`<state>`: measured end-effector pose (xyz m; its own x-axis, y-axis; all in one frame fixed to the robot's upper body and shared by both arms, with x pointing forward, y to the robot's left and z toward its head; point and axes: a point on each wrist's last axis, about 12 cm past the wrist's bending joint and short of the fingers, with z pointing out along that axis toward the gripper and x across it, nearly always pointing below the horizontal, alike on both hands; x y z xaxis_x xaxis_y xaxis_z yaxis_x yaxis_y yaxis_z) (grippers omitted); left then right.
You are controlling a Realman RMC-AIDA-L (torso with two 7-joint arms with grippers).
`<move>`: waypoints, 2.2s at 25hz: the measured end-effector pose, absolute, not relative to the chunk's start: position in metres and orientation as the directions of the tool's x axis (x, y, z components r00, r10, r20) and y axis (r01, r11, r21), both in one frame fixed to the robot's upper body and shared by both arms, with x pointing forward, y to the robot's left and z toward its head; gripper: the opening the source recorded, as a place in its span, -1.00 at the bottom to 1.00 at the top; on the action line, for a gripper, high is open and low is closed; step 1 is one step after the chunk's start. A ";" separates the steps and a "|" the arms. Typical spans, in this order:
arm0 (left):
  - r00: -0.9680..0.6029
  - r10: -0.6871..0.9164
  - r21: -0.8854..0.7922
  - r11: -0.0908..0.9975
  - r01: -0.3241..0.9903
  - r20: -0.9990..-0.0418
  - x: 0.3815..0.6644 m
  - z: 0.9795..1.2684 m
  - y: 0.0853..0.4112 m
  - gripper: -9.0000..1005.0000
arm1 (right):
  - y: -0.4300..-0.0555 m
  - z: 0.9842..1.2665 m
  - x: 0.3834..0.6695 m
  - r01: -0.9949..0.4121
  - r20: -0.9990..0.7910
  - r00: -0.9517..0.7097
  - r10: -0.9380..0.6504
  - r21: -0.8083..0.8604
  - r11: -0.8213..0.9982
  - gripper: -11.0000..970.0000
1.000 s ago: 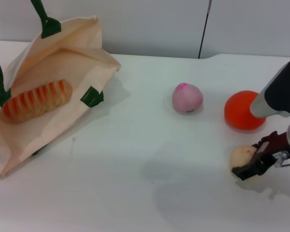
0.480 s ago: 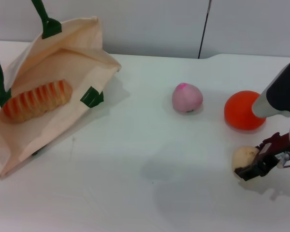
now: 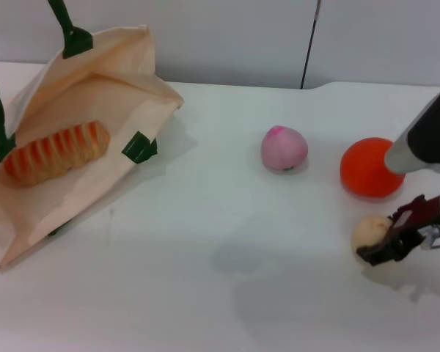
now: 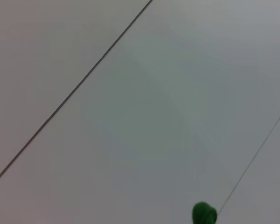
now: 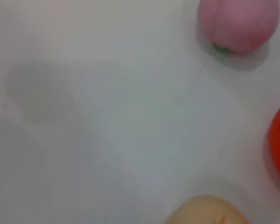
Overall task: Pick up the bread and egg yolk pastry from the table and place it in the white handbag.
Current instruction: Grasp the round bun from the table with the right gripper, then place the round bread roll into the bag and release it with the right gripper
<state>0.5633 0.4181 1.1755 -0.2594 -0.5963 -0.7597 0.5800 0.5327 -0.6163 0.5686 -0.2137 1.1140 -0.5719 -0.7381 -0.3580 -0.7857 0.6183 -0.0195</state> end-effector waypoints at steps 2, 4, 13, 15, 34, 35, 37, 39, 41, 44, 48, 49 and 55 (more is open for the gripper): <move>-0.265 -0.595 -0.616 0.524 0.588 -0.759 0.564 1.177 0.417 -0.73 | -0.215 1.122 0.568 -0.779 -0.403 -0.561 -0.723 -0.037 0.626 0.52; -0.269 -0.594 -0.617 0.518 0.592 -0.758 0.564 1.177 0.416 -0.73 | -0.214 1.133 0.565 -0.776 -0.456 -0.540 -0.708 -0.058 0.629 0.49; -0.326 -0.564 -0.595 0.397 0.698 -0.759 0.566 1.190 0.395 -0.73 | -0.168 1.174 0.552 -0.877 -0.695 -0.281 -0.662 -0.094 0.471 0.42; -0.339 -0.553 -0.582 0.352 0.733 -0.761 0.567 1.196 0.389 -0.73 | -0.159 1.177 0.551 -0.895 -0.709 -0.237 -0.664 -0.106 0.433 0.41; -0.454 -0.477 -0.568 0.121 0.814 -0.752 0.579 1.211 0.341 -0.73 | -0.021 1.167 0.572 -0.898 -0.757 0.158 -0.635 -0.377 0.226 0.39; -0.461 -0.473 -0.565 0.098 0.820 -0.751 0.578 1.211 0.338 -0.73 | -0.019 1.165 0.575 -0.893 -0.756 0.154 -0.636 -0.382 0.239 0.39; -0.466 -0.472 -0.565 0.087 0.820 -0.748 0.578 1.211 0.337 -0.73 | -0.020 1.158 0.585 -0.883 -0.760 0.120 -0.639 -0.376 0.281 0.39; -0.470 -0.474 -0.567 0.077 0.820 -0.744 0.577 1.211 0.335 -0.73 | -0.024 1.153 0.593 -0.873 -0.763 0.086 -0.640 -0.368 0.322 0.39; -0.471 -0.479 -0.568 0.075 0.819 -0.741 0.576 1.210 0.336 -0.73 | -0.028 1.150 0.599 -0.859 -0.769 0.067 -0.635 -0.369 0.355 0.38; -0.467 -0.490 -0.570 0.078 0.818 -0.736 0.574 1.209 0.339 -0.73 | -0.035 1.146 0.606 -0.839 -0.782 0.047 -0.622 -0.369 0.401 0.41; -0.461 -0.503 -0.573 0.087 0.815 -0.731 0.571 1.207 0.344 -0.73 | -0.039 1.145 0.610 -0.825 -0.797 0.023 -0.603 -0.356 0.439 0.46; -0.458 -0.507 -0.573 0.090 0.815 -0.730 0.570 1.207 0.345 -0.73 | -0.040 1.145 0.610 -0.824 -0.798 0.020 -0.602 -0.354 0.442 0.47; -0.431 -0.536 -0.570 0.117 0.813 -0.726 0.565 1.206 0.356 -0.73 | -0.040 1.146 0.608 -0.835 -0.813 -0.018 -0.582 -0.308 0.455 0.64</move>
<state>0.5651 0.3563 1.2061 -0.4311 -0.5362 -0.7257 0.8134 0.1171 -0.5698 0.6083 -0.0396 1.1463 -0.0179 -0.5825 -0.8126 -0.8353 0.4554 -0.3080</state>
